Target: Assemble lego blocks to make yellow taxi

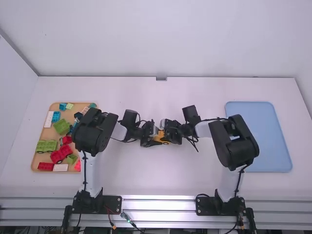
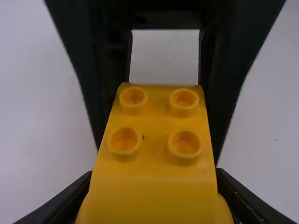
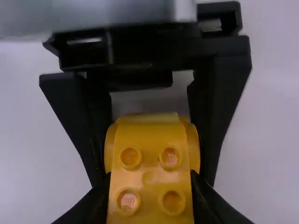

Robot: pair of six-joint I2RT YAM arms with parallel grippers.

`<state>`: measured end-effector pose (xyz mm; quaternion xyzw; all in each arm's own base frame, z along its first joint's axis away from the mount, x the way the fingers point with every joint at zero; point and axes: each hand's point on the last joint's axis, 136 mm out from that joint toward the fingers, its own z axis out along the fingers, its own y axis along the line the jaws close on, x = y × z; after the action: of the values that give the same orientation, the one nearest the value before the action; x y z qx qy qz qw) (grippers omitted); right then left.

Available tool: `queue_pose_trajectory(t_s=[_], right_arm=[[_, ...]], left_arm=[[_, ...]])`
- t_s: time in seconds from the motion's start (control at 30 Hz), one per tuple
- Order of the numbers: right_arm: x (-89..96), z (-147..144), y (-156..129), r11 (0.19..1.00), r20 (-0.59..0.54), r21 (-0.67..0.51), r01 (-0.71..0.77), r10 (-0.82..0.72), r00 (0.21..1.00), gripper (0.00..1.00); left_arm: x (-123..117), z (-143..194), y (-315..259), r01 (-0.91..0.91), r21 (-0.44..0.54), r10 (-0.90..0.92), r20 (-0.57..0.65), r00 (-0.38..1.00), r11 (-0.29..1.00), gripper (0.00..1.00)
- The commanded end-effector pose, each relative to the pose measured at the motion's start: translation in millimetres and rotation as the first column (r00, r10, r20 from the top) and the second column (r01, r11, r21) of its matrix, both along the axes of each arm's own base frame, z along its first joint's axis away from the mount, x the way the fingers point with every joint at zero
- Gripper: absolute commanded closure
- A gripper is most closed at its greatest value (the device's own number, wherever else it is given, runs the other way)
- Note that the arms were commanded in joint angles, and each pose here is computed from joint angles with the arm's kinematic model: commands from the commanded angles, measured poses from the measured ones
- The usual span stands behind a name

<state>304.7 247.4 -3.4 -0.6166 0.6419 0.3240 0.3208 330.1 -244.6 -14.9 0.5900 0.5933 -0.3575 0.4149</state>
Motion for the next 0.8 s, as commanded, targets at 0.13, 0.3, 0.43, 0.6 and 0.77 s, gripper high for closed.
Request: queue_pose_trajectory(t_s=[0.13,0.3,0.43,0.6,0.77], right_arm=[[1.9,-10.5,-8.7,1.0,-0.025,-0.01,0.024,-0.025,0.999,0.6],[-1.1,-3.9,-3.9,0.999,-0.014,0.035,-0.008,0.009,1.0,0.59],[1.5,3.2,-1.1,0.997,0.001,0.076,-0.018,0.018,1.0,0.57],[2.3,10.6,2.6,0.993,0.018,0.116,-0.035,0.034,0.999,0.5],[1.7,19.9,5.8,0.987,0.031,0.151,-0.053,0.049,0.998,0.37]], left_arm=[[-3.6,4.0,-5.4,0.033,-0.033,-0.033,-0.01,0.999,0.999,0.51],[-3.6,3.9,-5.4,0.031,-0.033,-0.032,-0.013,0.999,0.999,0.52],[-3.5,3.8,-5.3,0.031,-0.033,-0.032,-0.012,0.999,0.999,0.51],[-3.6,3.9,-5.2,0.031,-0.034,-0.032,-0.013,0.999,0.999,0.51],[-3.3,3.6,-5.1,0.03,-0.032,-0.03,-0.013,0.999,0.999,0.47]])
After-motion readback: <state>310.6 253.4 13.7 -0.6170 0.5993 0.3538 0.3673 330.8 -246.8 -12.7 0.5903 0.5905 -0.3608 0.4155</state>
